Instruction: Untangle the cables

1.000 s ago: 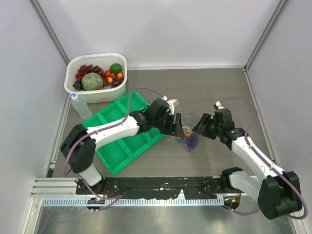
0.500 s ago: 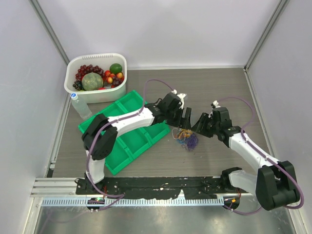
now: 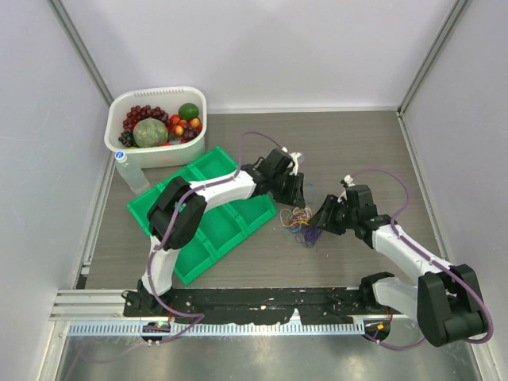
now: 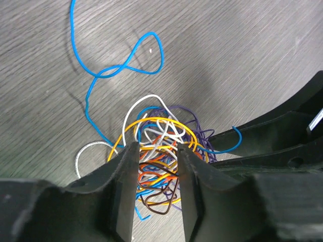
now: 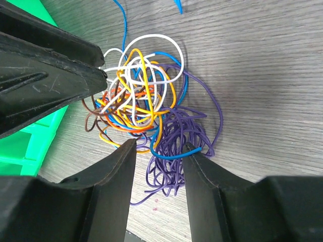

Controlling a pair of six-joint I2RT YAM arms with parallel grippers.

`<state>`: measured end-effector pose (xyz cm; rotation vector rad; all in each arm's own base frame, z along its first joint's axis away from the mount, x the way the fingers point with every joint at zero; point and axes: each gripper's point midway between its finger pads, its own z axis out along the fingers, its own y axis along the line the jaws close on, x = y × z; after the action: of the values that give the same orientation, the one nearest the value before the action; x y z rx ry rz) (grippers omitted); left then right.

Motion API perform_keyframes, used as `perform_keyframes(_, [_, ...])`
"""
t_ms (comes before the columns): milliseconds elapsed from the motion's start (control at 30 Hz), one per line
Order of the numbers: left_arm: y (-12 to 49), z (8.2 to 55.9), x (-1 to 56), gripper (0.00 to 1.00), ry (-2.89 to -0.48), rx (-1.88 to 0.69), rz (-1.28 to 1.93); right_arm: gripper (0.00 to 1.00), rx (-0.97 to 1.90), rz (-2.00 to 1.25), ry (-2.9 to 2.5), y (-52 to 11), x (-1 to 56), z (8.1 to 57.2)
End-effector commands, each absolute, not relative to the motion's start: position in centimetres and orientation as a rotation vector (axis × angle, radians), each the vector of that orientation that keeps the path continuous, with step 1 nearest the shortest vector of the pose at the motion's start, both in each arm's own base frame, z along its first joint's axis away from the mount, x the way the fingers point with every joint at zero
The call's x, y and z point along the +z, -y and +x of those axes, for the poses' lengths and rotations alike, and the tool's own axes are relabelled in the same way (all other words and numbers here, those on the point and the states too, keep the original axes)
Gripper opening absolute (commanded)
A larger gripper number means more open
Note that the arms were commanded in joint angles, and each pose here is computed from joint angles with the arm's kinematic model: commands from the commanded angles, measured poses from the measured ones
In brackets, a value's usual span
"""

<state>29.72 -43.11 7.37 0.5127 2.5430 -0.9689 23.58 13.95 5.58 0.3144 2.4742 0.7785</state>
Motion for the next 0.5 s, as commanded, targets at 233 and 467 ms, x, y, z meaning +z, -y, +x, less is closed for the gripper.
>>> perform_keyframes(233, [44.3, 28.5, 11.9, 0.06, -2.423, -1.117, 0.547, 0.45, 0.806, 0.335, -2.441, -14.3, 4.9, 24.3])
perform_keyframes(467, [44.3, 27.2, 16.5, 0.0, -2.351, -1.126, 0.574, 0.21, 0.651, 0.478, -2.475, -12.3, 2.8, 24.5])
